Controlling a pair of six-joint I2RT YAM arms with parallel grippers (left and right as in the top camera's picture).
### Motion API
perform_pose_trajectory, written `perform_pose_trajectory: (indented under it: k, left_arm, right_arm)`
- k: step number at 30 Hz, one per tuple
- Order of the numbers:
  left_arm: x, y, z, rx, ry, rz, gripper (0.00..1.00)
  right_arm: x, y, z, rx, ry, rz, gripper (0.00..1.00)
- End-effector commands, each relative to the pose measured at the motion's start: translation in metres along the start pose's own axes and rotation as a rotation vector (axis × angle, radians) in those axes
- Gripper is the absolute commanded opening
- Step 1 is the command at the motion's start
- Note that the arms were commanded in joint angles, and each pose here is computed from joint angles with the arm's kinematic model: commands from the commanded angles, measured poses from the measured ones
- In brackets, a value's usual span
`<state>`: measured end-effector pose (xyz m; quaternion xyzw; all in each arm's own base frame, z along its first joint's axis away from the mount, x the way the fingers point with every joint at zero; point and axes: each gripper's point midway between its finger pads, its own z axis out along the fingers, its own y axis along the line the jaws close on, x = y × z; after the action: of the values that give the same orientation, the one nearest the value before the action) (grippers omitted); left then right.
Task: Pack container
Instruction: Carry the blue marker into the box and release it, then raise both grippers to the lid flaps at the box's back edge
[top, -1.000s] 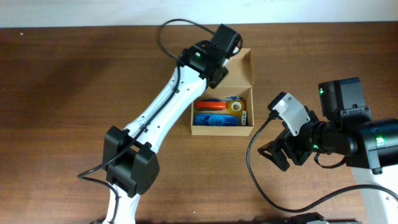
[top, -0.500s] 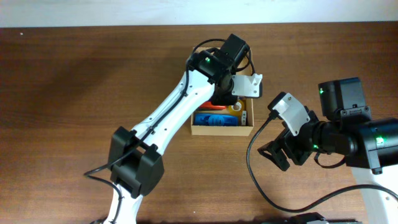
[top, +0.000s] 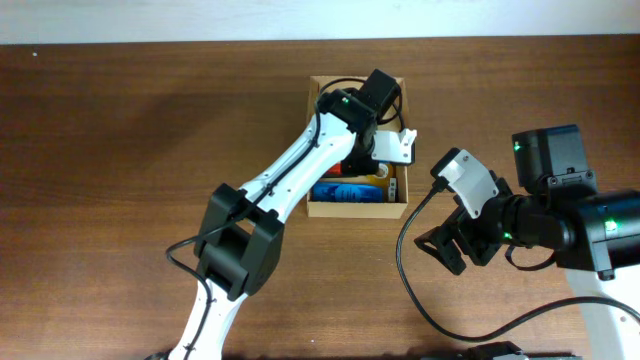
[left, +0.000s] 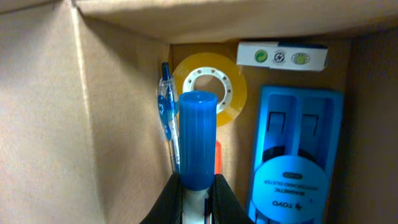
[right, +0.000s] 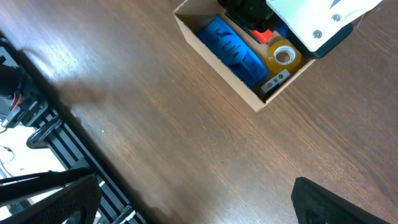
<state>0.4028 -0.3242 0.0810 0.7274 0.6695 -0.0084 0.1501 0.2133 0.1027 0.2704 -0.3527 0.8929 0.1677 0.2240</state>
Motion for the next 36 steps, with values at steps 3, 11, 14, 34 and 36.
perform_pose_trajectory:
  k: [3,11,14,34,36]
  left_arm:
    - [0.006,0.002,0.008,0.004,0.014,-0.02,0.02]
    - [0.004,0.005,0.001,-0.008,0.002,-0.038,0.57]
    - [-0.005,0.009,-0.035,-0.058,-0.035,-0.062,0.57]
    - [0.069,0.065,-0.212,-0.162,-0.45,-0.639,0.02]
    - [0.098,0.086,-0.212,-0.198,-0.463,-0.773,0.02]
  right_arm:
    - [0.0,0.002,0.0,-0.008,-0.004,0.009,0.99]
    - [0.0,0.002,0.0,-0.008,-0.004,0.009,0.99]
    - [0.0,0.002,0.0,-0.008,-0.004,0.009,0.99]
    - [-0.001,0.001,0.0,-0.006,-0.008,0.007,0.99]
    - [-0.001,0.0,0.0,-0.005,-0.009,0.006,0.99]
